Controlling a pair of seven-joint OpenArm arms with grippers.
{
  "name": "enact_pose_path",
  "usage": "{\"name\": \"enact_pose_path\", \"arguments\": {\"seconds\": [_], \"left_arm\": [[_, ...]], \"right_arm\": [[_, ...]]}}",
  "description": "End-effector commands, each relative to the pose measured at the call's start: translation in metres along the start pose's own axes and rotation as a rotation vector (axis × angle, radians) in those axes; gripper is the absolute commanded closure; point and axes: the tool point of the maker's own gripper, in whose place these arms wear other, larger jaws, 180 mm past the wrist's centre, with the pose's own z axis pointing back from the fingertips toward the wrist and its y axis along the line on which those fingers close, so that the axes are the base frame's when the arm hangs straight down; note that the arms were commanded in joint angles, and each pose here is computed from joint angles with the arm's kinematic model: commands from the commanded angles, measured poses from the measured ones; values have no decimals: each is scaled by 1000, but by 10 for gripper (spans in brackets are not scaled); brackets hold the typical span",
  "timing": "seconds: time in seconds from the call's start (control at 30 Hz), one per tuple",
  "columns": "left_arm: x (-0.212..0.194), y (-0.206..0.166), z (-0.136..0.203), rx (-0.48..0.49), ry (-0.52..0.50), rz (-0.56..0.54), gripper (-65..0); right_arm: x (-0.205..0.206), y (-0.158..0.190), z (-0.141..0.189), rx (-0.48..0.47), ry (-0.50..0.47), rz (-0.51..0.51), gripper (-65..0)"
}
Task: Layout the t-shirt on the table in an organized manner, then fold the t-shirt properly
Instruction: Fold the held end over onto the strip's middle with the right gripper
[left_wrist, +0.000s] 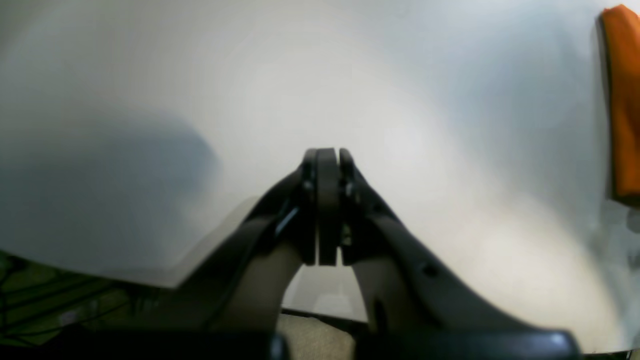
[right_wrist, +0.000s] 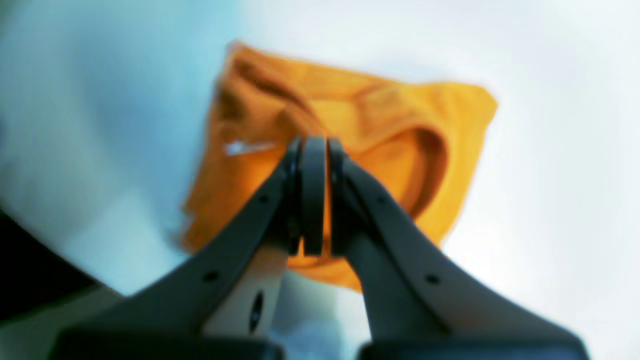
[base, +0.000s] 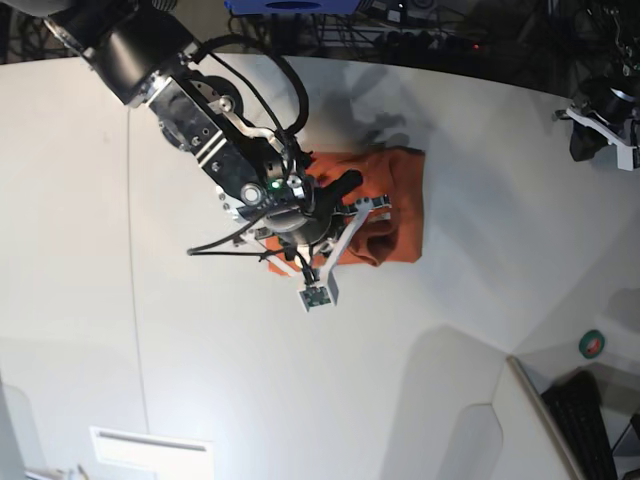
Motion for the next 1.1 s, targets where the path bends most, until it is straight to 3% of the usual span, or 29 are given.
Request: {"name": "enact_pose_path", "arguments": {"seconds": [0.0, 0.2, 0.3, 0.5, 0.6, 0.7, 0.73, 0.87, 1.07], "left_arm": [[15, 4, 3, 0, -42, -19, 0], [10, 0, 2, -4, -42, -1, 0], [10, 0, 2, -4, -42, -1, 0], [10, 0, 3, -2, -43, 0, 0], [11, 0, 2, -3, -44, 0, 0], [11, 1, 3, -2, -44, -2, 0], [11, 1, 3, -2, -44, -2, 0], [11, 1, 3, -1, -45, -1, 0], [16, -2, -1, -9, -56, 0, 0]], "right_arm": [[22, 9, 0, 14, -52, 11, 0], [21, 26, -30, 3, 6, 6, 0], [26, 46, -37, 22, -12, 67, 0], [48, 68, -50, 26, -144, 265, 0], [60, 98, -41, 116, -239, 370, 0], [74, 111, -21, 185, -293, 382, 0], [78, 107, -13, 186, -290, 368, 0], [56, 81, -12, 143, -121, 293, 0], [26, 46, -46, 50, -28, 266, 0]]}}
